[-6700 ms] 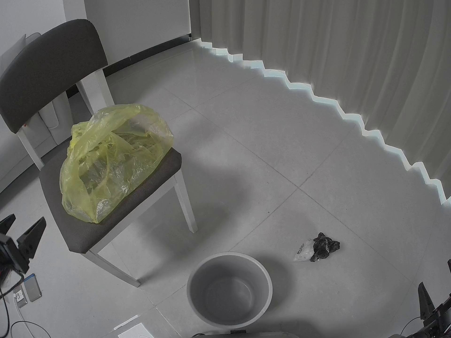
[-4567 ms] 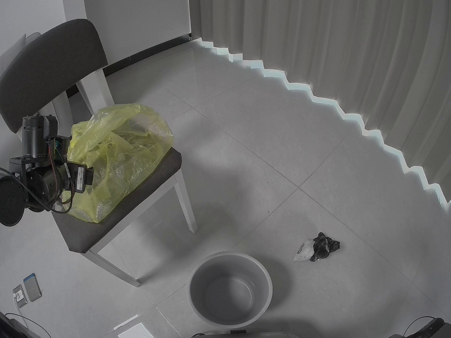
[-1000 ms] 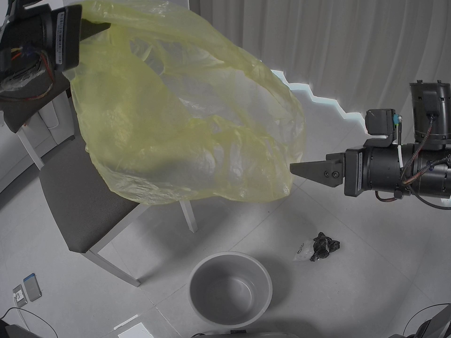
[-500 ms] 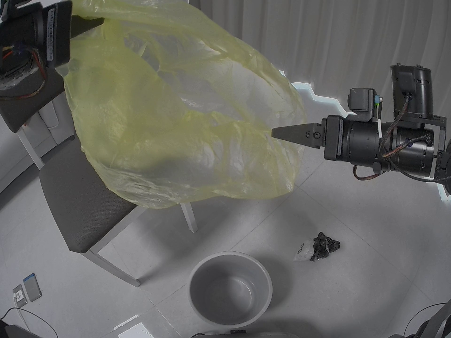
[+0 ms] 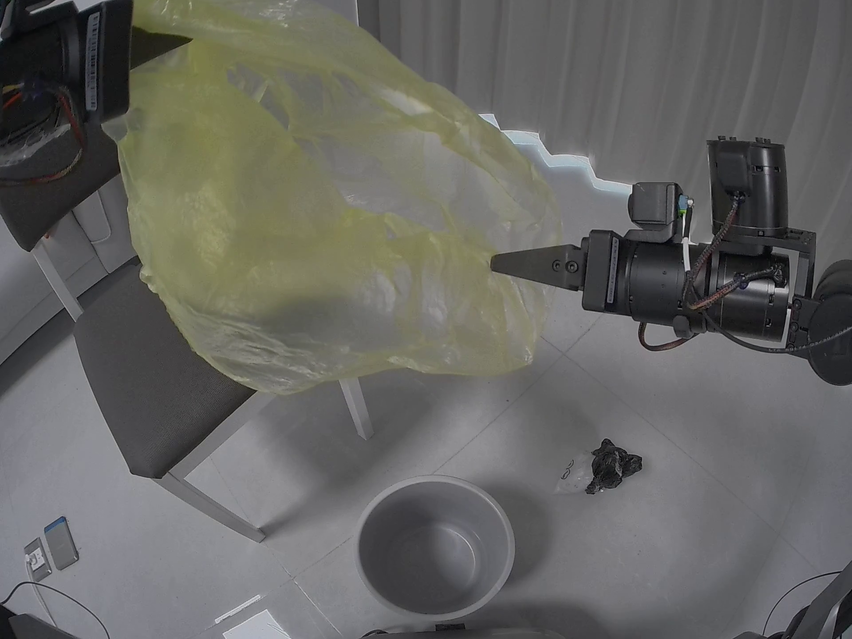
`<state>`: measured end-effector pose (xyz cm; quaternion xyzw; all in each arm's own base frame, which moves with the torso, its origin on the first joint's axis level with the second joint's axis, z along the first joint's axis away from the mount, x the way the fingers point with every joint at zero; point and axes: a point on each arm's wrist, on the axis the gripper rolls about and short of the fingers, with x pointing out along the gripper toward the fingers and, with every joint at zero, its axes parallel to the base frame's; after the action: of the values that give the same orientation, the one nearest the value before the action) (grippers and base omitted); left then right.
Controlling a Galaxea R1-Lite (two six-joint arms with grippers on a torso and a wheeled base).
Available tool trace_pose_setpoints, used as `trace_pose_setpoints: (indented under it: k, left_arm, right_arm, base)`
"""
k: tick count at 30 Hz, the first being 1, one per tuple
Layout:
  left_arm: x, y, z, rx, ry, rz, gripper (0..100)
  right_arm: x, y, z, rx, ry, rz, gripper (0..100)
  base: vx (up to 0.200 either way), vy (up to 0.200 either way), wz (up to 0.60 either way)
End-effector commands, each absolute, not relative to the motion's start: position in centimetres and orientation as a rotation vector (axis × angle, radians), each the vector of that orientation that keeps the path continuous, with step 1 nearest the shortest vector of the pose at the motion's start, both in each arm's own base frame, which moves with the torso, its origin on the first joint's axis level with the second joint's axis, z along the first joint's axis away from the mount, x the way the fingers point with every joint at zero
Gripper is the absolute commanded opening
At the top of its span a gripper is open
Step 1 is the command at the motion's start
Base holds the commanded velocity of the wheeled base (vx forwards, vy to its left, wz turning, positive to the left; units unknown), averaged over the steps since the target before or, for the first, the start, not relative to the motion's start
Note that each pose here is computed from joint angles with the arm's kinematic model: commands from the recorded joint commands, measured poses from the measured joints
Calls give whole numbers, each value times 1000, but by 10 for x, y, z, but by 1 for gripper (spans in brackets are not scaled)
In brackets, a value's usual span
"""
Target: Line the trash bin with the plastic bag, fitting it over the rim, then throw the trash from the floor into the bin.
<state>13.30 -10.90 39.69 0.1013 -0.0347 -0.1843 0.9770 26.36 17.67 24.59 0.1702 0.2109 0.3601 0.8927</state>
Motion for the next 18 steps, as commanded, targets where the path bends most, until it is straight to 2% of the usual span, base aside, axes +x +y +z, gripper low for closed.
trace_pose_setpoints:
  k: [1, 14, 18]
  left_arm:
    - [135, -110, 396, 204, -71, -369, 0]
    - [138, -112, 394, 191, -50, -367, 0]
    - [166, -119, 370, 156, 72, -311, 0]
  right_arm:
    - [259, 182, 245, 351, 428, 769, 0]
    - [254, 184, 241, 347, 449, 768, 0]
    - [251, 165, 234, 341, 476, 689, 0]
  base:
    - [0, 0, 0]
    - [0, 0, 0]
    - [0, 0, 0]
